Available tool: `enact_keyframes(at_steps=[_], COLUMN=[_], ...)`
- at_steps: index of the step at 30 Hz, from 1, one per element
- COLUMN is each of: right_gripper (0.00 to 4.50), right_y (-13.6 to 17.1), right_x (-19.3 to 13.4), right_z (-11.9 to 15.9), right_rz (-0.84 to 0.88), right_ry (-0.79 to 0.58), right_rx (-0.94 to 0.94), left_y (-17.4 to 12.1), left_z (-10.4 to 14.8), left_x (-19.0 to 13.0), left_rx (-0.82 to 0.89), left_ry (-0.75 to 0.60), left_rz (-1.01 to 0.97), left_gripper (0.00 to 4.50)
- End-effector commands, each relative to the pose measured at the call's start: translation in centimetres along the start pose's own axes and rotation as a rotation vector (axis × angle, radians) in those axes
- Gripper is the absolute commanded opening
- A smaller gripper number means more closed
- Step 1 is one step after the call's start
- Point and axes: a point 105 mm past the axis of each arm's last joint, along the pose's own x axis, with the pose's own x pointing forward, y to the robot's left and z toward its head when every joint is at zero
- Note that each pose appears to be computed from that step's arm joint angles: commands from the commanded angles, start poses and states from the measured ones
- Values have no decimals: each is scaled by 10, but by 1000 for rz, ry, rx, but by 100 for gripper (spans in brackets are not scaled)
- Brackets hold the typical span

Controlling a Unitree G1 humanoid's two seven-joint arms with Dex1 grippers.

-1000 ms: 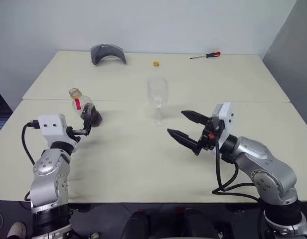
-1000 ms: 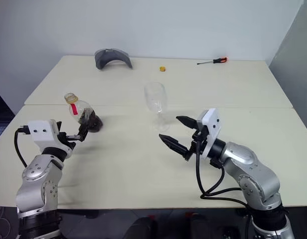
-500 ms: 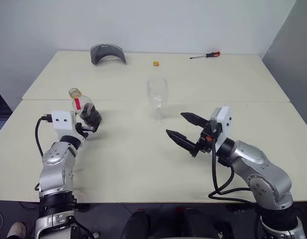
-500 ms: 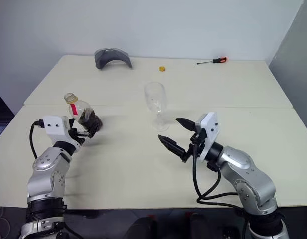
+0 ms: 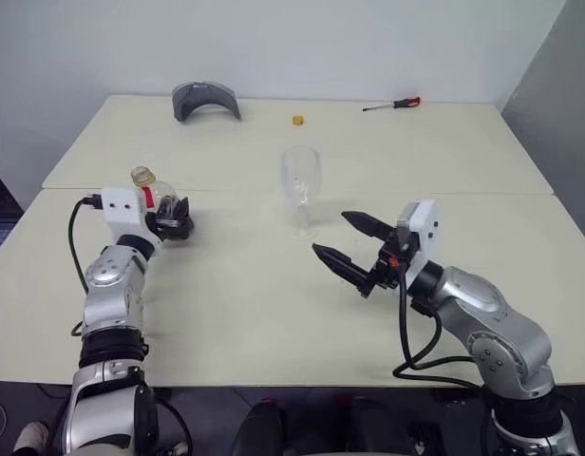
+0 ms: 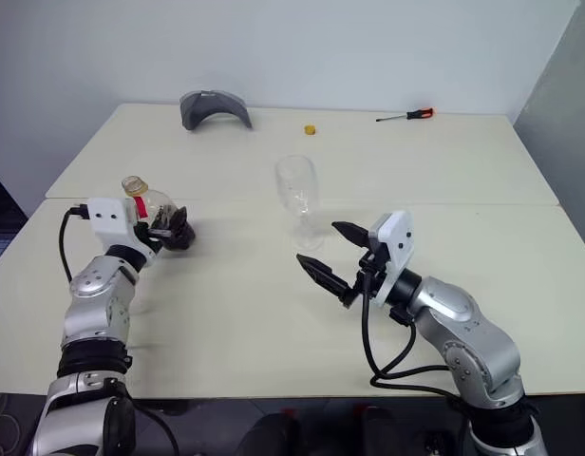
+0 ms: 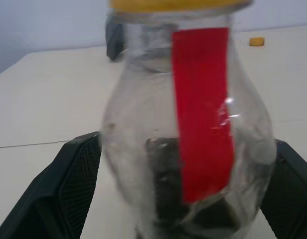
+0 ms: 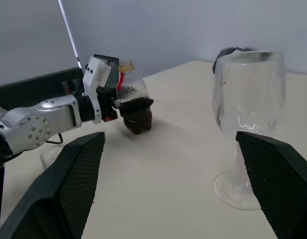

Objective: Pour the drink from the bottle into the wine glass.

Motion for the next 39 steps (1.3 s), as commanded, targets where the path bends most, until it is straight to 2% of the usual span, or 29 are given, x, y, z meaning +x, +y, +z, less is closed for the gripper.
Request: enact_keyframes(at_steps=[1,6,7,9,16,19,25,30,34,36,39], right_gripper=[448,448,450,450,450,450,450,450,450,450,450], right_y=[6,5,3,1,-3,-4,-5,1,1,-11,-38], right_x=[1,1,1,0,0,1,4,7,8,13,23], right_z=[15,15,14,12,8,8,11,22,33,36,41], right_rz=[16,10,8,3,-13,-12,4,94,210,197,132], right_ry=[-50,-48,-43,-38,-38,-40,-50,-80,-64,-47,-23], right_rx=[-32,-42,-50,-57,-47,-45,-54,-46,-104,-129,-141], left_y=[-3,-11,-10,-10,-7,-7,-12,-27,-51,-60,-76], left_z=[12,12,12,12,15,18,33,54,88,105,134], left_x=[6,14,14,14,13,13,13,24,43,50,58], left_rx=[25,18,10,3,12,13,40,64,138,189,357], left_ry=[-50,-61,-64,-66,-73,-81,-103,-112,-148,-171,-216], left_rz=[-16,-34,-34,-36,-34,-35,-59,-143,-247,-290,-369], left_gripper=[450,450,431,390,172,110,101,100,100,100,100])
